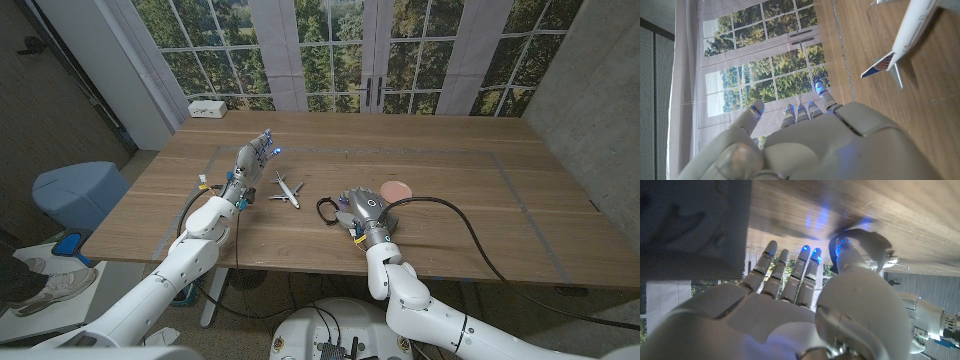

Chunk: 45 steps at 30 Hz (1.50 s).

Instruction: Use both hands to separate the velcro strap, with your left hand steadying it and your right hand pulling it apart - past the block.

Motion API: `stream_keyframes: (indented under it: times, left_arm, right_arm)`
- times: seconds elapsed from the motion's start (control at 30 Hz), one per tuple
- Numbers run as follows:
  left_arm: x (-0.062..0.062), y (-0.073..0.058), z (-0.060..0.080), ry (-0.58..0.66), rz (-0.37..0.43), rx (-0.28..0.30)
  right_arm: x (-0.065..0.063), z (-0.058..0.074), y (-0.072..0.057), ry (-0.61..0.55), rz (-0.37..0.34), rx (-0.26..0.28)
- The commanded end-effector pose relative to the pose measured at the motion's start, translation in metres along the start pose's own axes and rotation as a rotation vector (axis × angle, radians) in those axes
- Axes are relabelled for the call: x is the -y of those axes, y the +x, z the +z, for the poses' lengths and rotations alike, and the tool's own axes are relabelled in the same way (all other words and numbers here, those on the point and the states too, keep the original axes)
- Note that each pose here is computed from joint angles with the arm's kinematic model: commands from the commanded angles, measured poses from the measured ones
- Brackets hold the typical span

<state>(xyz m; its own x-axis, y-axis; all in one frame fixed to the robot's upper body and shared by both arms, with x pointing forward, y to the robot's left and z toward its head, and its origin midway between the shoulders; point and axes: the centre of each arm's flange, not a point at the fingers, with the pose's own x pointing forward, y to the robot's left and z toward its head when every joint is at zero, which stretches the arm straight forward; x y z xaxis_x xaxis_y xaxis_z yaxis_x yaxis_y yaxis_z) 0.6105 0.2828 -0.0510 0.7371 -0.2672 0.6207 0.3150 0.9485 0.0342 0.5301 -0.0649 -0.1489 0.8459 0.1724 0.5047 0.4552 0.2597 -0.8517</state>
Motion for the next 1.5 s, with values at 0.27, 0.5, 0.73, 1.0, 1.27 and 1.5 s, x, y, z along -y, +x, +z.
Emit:
stream_keyframes:
  times: [0.27,0.5,0.73,1.0,1.27,1.5]
  left_arm:
    - [-0.003,0.0,0.0,-0.003,0.006,0.001]
    - [-0.004,-0.001,0.001,-0.003,0.009,0.005]
    - [-0.006,-0.003,0.002,-0.002,0.012,0.008]
    - [-0.005,-0.006,0.002,-0.003,0.015,0.012]
    - [-0.004,-0.01,0.003,-0.001,0.02,0.011]
    - [-0.002,-0.01,0.003,0.001,0.017,0.012]
  right_arm:
    - [-0.011,0.0,0.008,-0.034,0.026,-0.003]
    - [-0.011,-0.001,0.01,-0.05,0.047,-0.003]
    - [-0.011,0.0,0.011,-0.089,0.069,-0.007]
    - [-0.009,-0.002,0.013,-0.124,0.067,0.0]
    - [-0.01,-0.008,0.016,-0.134,0.081,0.0]
    - [-0.009,-0.013,0.015,-0.099,0.054,-0.002]
